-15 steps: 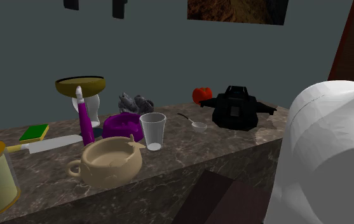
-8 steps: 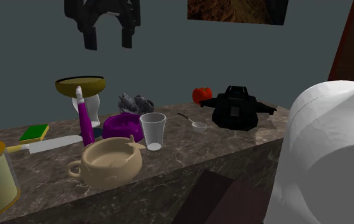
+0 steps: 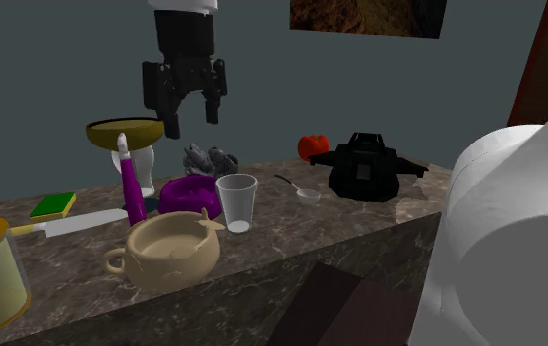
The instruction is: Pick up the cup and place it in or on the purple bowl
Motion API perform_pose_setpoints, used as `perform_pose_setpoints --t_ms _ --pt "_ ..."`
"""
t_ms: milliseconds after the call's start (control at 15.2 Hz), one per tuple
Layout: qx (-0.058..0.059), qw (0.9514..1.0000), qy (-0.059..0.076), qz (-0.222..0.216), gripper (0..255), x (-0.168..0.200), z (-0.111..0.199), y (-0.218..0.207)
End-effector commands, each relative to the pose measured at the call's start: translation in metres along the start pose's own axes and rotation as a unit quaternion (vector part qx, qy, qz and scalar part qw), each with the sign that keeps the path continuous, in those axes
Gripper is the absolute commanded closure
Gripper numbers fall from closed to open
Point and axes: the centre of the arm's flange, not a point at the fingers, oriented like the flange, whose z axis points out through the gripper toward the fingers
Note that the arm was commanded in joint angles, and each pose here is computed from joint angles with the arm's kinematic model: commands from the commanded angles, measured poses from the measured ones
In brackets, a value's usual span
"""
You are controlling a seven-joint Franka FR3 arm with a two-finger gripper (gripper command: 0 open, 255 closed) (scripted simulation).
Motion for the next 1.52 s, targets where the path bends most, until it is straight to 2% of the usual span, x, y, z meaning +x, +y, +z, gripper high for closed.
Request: perform_pose_setpoints --t_ms 0,792,1254,1452 --pt "-0.006 1.0000 -0.007 0.001 0 0.006 0.023 0.011" --pt "-0.037 0.9981 -0.049 0.005 0 0.031 0.156 0.088" --pt "-0.037 0.9981 -0.049 0.005 0 0.028 0.193 0.091" --pt "-0.037 0.9981 -0.049 0.005 0 0.027 0.196 0.091"
